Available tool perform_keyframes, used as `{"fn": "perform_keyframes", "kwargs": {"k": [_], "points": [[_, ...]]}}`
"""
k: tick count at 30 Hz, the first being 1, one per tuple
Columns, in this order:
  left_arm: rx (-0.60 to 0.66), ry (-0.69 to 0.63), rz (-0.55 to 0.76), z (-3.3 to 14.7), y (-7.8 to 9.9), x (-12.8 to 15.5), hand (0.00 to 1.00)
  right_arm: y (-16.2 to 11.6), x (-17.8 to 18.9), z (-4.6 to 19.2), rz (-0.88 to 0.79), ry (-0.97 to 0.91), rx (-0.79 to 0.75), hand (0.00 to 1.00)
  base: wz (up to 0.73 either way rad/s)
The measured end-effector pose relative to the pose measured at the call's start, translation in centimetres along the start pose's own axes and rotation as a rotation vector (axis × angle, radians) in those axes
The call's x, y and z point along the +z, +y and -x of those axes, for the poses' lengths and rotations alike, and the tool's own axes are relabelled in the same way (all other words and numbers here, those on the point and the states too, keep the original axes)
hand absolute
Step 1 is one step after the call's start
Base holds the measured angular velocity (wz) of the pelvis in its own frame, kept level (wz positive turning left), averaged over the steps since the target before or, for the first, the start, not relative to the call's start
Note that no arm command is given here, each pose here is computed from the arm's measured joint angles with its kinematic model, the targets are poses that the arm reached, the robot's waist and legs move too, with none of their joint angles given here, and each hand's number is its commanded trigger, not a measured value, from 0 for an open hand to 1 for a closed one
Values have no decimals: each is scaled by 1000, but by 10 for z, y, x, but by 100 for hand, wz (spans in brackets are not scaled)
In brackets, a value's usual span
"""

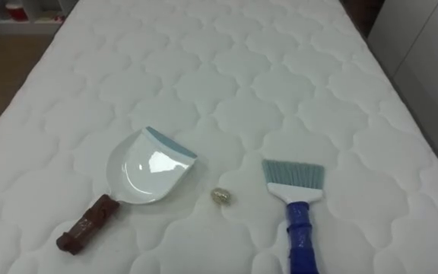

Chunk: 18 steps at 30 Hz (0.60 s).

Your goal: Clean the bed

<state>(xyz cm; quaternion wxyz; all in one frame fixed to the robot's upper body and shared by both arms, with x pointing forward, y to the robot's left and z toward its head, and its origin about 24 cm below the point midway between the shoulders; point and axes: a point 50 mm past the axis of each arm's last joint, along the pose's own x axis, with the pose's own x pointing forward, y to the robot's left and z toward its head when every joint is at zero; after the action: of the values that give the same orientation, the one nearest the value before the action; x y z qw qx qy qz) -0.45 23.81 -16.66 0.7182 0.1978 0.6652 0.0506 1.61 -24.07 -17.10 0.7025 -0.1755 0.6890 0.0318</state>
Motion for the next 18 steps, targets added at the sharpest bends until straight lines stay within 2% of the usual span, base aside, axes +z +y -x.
{"fn": "perform_keyframes", "kwargs": {"k": [11,14,18], "points": [[39,-31,7,-1,5,10,0,-2,3,0,-15,-16,-8,0,0],[122,-91,53,-1,16,25,0,-3,6,0,-13,-33,-20,0,7],[273,-266,99,6,39,60,0,-7,9,0,-16,-62,-39,0,2]]}}
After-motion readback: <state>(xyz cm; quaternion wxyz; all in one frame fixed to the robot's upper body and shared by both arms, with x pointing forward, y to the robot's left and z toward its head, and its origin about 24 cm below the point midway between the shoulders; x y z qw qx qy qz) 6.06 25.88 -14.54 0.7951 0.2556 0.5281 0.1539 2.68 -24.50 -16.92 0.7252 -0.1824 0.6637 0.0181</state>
